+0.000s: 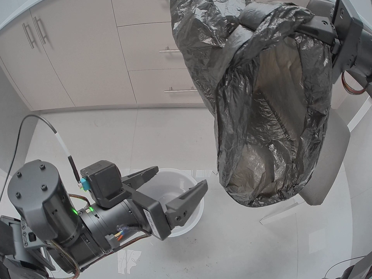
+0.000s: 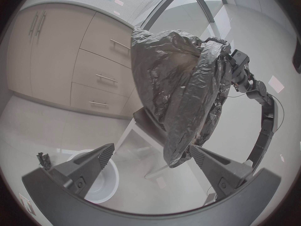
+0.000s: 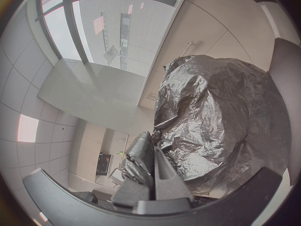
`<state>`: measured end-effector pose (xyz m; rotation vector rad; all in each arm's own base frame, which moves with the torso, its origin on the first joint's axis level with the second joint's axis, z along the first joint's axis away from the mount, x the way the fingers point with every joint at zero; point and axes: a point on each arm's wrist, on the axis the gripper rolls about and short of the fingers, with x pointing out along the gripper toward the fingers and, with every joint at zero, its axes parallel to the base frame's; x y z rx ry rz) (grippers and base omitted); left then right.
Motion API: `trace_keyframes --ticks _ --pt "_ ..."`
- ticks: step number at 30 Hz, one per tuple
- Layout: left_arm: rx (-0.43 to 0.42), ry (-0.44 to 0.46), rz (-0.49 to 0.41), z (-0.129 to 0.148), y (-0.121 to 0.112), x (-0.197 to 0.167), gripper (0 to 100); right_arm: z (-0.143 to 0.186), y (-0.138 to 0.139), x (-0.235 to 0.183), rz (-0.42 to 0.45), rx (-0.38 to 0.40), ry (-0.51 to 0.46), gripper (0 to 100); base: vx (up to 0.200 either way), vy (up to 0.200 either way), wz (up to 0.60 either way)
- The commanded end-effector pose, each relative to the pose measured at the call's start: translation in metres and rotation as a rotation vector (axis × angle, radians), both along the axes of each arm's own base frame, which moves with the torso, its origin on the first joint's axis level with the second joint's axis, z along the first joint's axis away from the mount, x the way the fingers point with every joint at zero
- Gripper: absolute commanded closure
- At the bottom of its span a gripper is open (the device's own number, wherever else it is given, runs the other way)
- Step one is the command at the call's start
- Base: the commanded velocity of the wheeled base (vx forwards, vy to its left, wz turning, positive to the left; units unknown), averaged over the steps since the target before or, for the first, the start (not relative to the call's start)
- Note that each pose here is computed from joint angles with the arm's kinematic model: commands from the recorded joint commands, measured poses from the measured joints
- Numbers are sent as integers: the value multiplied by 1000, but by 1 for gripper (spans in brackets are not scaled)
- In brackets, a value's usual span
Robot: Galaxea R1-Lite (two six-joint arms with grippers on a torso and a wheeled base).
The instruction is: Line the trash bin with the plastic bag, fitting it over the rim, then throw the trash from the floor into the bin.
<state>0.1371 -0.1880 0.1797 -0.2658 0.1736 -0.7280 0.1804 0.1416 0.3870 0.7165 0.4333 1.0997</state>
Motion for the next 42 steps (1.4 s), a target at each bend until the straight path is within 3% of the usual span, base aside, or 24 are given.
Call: trace_keyframes --ticks 1,12,18,23,36,42 --pt "30 30 -36 -23 -18 1 0 3 19 11 21 -19 -3 100 0 0 0" --pt "57 49 -55 -39 -43 10 0 9 34 18 -1 -6 -18 100 0 0 0" --pt "-9 0 -53 -38 -61 22 0 11 34 12 11 -5 -19 100 0 0 0" --pt "-14 -5 -46 -42 -73 31 0 14 31 9 13 3 -28 100 0 0 0" --pt "14 9 -32 -56 -75 36 0 17 29 1 26 11 -37 100 0 0 0" --pt "-2 -11 35 -64 -81 45 0 19 28 -2 26 15 -43 100 0 0 0"
